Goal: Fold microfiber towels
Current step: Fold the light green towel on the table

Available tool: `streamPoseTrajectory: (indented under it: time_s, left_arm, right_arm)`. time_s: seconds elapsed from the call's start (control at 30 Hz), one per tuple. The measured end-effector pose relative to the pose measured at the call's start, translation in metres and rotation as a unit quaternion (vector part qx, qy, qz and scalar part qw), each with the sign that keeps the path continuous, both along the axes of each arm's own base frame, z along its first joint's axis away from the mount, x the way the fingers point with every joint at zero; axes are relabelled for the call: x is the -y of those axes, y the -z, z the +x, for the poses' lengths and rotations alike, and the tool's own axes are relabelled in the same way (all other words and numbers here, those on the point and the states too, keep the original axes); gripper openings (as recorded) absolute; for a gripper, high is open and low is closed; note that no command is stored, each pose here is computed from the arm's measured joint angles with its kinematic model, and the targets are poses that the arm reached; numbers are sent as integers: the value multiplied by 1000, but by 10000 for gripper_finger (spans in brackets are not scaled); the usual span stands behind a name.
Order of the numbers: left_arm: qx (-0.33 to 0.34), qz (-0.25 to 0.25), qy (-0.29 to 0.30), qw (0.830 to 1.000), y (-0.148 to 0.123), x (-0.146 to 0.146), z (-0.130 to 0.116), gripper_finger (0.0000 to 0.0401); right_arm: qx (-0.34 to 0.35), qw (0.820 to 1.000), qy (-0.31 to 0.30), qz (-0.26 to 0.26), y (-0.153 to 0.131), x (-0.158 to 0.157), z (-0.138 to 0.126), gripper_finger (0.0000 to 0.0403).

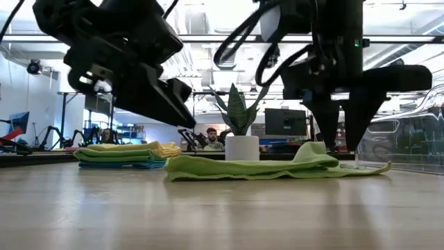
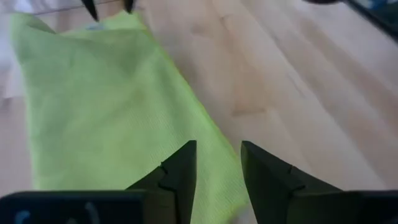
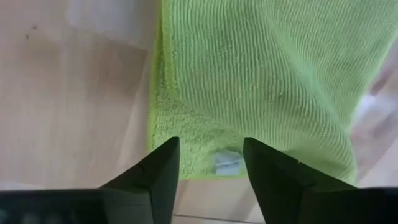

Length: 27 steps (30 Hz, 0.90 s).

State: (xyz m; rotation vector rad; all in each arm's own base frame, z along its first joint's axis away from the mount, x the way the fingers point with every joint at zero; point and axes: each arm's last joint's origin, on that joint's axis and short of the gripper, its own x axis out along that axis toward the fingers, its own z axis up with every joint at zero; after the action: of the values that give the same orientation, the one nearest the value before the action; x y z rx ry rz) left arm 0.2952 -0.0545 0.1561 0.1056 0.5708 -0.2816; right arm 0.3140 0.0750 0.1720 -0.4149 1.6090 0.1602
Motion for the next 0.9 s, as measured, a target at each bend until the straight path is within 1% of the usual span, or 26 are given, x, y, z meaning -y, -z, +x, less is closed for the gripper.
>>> streamPoseTrajectory:
  time_s: [0.07, 0.1, 0.17, 0.27, 0.33, 0.43, 0.47, 0.53, 0.57, 0.6, 0.63, 0.67, 0.7, 0.77, 0.8, 0.83, 0.87, 0.9]
  left_arm:
    - [3, 2, -12, 1000, 0, 0, 3, 111]
    - [2, -7, -20, 1000, 0, -1, 4, 111]
    - [23, -33, -47, 998, -9, -1, 5, 111]
    - [92, -45, -44, 994, -31, -3, -4, 109]
    - [143, -46, -41, 988, -47, -7, -15, 101]
    - [194, -45, -59, 978, -56, -20, -40, 82]
    - [205, -47, -71, 975, -56, -24, -50, 74]
    - [233, -53, -94, 966, -58, -31, -71, 59]
    - [243, -56, -103, 963, -58, -33, -83, 51]
    - [254, -61, -112, 959, -57, -35, -95, 43]
    - [265, -65, -119, 955, -55, -36, -107, 36]
    - [277, -68, -122, 951, -52, -38, -119, 28]
    - [291, -77, -123, 946, -49, -39, -129, 21]
    - [316, -97, -132, 934, -40, -42, -150, 7]
    - [324, -102, -140, 930, -33, -43, -159, 4]
    - [336, -109, -147, 924, -28, -44, -166, 2]
    - [331, -111, -155, 924, -23, -45, -170, 3]
    - [316, -106, -160, 929, -22, -45, -173, 3]
  right_arm:
    - [23, 1000, 0, 8, -4, 3, -3, 182]
    - [59, 998, 1, 21, -10, 5, -4, 184]
    - [163, 985, -3, 62, -25, 7, -11, 183]
    - [316, 944, -22, 91, -48, 16, -34, 174]
    - [387, 917, -28, 94, -60, 26, -55, 164]
    - [481, 872, -13, 90, -77, 45, -89, 146]
    - [502, 860, -9, 89, -79, 50, -101, 140]
    - [553, 828, -4, 89, -83, 58, -126, 125]
    - [572, 815, -5, 90, -81, 60, -139, 118]
    - [596, 798, -4, 89, -81, 63, -151, 110]
    - [625, 776, -4, 88, -83, 65, -164, 102]
    - [644, 760, -4, 87, -81, 67, -178, 93]
    - [657, 749, -1, 86, -77, 69, -189, 85]
    - [701, 706, 10, 100, -77, 71, -209, 66]
    - [715, 691, 17, 109, -73, 71, -218, 57]
    - [733, 670, 24, 119, -74, 72, -226, 48]
    - [759, 637, 24, 131, -78, 72, -233, 39]
    - [777, 614, 17, 141, -81, 72, -240, 30]
